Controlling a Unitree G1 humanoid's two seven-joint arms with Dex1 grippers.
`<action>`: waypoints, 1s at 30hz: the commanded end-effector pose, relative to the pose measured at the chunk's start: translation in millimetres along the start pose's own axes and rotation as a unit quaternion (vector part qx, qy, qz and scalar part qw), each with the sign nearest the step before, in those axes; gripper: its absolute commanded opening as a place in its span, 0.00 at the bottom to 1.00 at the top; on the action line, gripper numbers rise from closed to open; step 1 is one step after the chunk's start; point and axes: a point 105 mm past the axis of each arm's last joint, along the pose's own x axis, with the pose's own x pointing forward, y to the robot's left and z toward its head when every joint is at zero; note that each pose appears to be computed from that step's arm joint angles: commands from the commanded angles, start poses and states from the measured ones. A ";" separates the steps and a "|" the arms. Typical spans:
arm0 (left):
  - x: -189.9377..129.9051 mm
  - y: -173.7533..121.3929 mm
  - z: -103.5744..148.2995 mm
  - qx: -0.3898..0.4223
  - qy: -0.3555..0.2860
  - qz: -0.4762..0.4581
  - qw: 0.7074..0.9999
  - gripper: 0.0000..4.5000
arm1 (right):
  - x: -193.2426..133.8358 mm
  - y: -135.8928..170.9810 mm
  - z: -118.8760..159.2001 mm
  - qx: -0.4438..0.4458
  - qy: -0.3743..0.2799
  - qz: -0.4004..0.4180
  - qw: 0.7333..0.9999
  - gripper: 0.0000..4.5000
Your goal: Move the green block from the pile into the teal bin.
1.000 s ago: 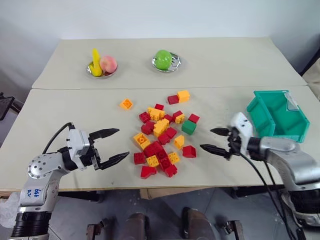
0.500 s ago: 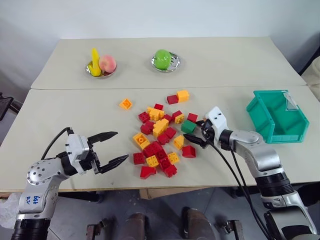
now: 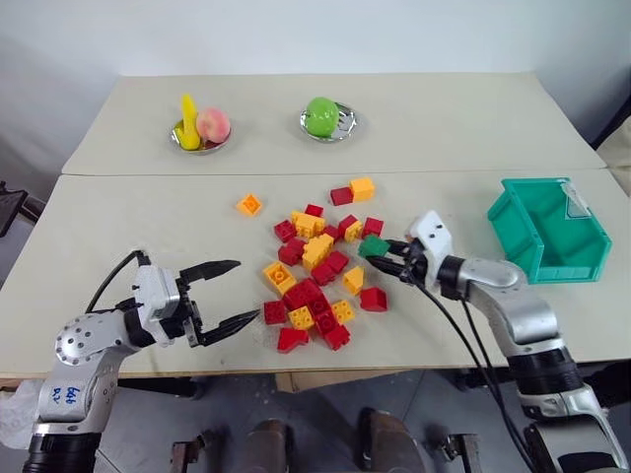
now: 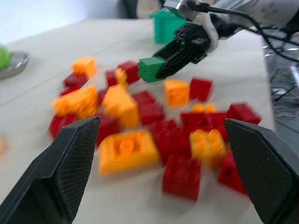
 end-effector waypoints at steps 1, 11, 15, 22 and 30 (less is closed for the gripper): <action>19.5 -8.5 16.0 0.010 -0.038 -0.037 0.999 1.00 | -52.0 -31.2 34.4 -0.046 -0.090 -0.070 0.992 0.33; 60.9 -1.4 29.0 -0.014 -0.102 -0.073 0.992 1.00 | -201.7 -134.6 16.0 -0.048 -0.032 -0.423 0.904 0.33; 66.2 -2.2 25.6 -0.009 -0.098 -0.095 0.991 1.00 | -200.3 -137.1 -0.1 -0.032 -0.007 -0.424 0.905 0.33; 63.2 2.8 24.8 0.000 -0.095 -0.086 0.992 1.00 | -203.0 -144.0 -9.2 -0.019 0.001 -0.446 0.895 0.79; 33.6 27.1 12.6 0.034 -0.049 0.005 0.998 1.00 | -167.9 -110.1 48.6 -0.041 -0.148 -0.295 0.943 0.99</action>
